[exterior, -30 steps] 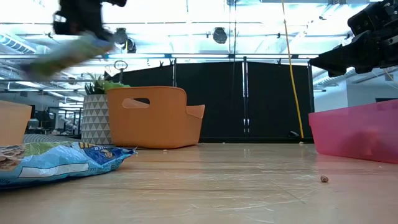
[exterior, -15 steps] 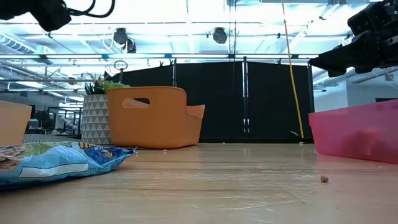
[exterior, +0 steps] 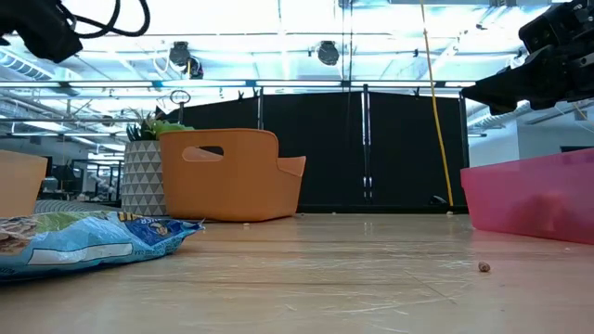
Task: Pick and place Granola Bars by type
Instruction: Put the blue granola bar into the light orange bin
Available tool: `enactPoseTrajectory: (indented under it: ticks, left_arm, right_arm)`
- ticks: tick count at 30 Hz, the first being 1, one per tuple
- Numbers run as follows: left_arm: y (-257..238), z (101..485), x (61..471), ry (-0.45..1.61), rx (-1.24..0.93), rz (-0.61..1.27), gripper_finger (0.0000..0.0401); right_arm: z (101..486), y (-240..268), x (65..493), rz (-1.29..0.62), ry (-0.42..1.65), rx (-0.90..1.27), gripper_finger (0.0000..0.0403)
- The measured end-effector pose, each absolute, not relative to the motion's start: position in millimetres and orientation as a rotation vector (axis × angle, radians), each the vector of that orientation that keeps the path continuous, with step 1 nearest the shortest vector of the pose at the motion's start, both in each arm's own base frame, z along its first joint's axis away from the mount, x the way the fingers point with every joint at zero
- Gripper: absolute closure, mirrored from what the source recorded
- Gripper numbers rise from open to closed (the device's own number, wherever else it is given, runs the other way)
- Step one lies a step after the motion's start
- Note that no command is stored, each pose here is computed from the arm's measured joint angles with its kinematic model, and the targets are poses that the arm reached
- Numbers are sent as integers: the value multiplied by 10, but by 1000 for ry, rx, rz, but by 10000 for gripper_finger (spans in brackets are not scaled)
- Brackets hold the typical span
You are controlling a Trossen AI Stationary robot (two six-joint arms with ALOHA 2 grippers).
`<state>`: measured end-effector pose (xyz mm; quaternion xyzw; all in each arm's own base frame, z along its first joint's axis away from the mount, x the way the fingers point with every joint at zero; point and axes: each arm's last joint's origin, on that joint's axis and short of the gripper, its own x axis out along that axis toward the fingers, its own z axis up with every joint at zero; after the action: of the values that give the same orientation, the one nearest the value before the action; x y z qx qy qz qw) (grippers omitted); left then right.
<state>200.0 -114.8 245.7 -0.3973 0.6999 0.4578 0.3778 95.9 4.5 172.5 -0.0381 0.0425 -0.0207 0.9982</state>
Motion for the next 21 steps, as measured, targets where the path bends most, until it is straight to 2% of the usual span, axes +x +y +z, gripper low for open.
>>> enactPoseTrajectory:
  ticks: [5,10,13,18,21]
  left_arm:
    - [-1162,2444,2044,1755,-1022,1107,397]
    - [-1236,2410,2252,1637,-936,693,396]
    - [-1287,2417,2353,1578,-943,534,396]
    - [-1290,2412,2358,1573,-962,544,396]
    - [-1266,2395,2307,1601,-986,645,396]
  right_arm:
    - [1725,45,959,-41,85,-76,273]
    - [1725,45,960,-41,85,-76,273]
    - [1725,45,959,-41,85,-76,273]
    - [1724,45,960,-41,86,-76,273]
    - [1725,45,959,-41,86,-76,273]
